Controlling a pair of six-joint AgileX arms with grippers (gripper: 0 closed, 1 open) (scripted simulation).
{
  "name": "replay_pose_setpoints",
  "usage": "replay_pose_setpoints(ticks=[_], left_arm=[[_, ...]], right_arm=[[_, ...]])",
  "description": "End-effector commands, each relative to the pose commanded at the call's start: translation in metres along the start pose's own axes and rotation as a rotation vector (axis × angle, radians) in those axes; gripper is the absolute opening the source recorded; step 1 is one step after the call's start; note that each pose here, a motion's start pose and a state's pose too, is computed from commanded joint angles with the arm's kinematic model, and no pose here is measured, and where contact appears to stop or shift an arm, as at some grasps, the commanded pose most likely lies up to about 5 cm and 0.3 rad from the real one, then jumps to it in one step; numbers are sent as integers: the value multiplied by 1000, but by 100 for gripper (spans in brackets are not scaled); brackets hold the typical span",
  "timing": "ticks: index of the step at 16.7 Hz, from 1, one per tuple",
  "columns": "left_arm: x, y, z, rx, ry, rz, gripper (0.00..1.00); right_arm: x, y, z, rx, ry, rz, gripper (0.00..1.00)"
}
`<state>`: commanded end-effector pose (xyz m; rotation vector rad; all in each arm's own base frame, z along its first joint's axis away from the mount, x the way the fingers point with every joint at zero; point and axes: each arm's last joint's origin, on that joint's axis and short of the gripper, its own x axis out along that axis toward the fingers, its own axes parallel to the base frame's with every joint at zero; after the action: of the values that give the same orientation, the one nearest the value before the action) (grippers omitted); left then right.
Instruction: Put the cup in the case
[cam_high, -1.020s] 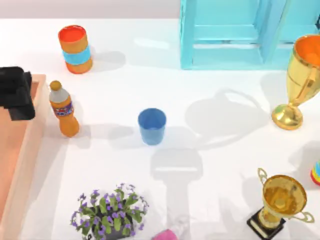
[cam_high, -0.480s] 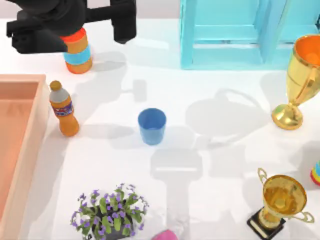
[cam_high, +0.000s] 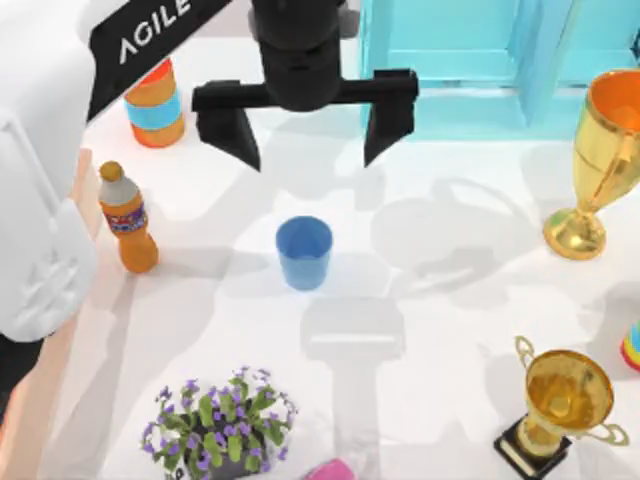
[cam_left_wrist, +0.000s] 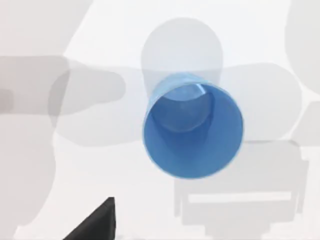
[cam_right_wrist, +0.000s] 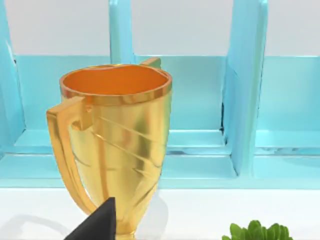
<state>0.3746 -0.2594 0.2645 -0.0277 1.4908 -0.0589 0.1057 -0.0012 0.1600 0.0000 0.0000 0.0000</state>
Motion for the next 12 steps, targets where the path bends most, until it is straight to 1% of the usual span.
replay_pose_setpoints(ticks=[4,12], left_arm=[[29,-22,2,0,74,51,100],[34,-23,4,-2,78,54,100]], right_arm=[[0,0,0,0,0,0,100],[0,0,0,0,0,0,100]])
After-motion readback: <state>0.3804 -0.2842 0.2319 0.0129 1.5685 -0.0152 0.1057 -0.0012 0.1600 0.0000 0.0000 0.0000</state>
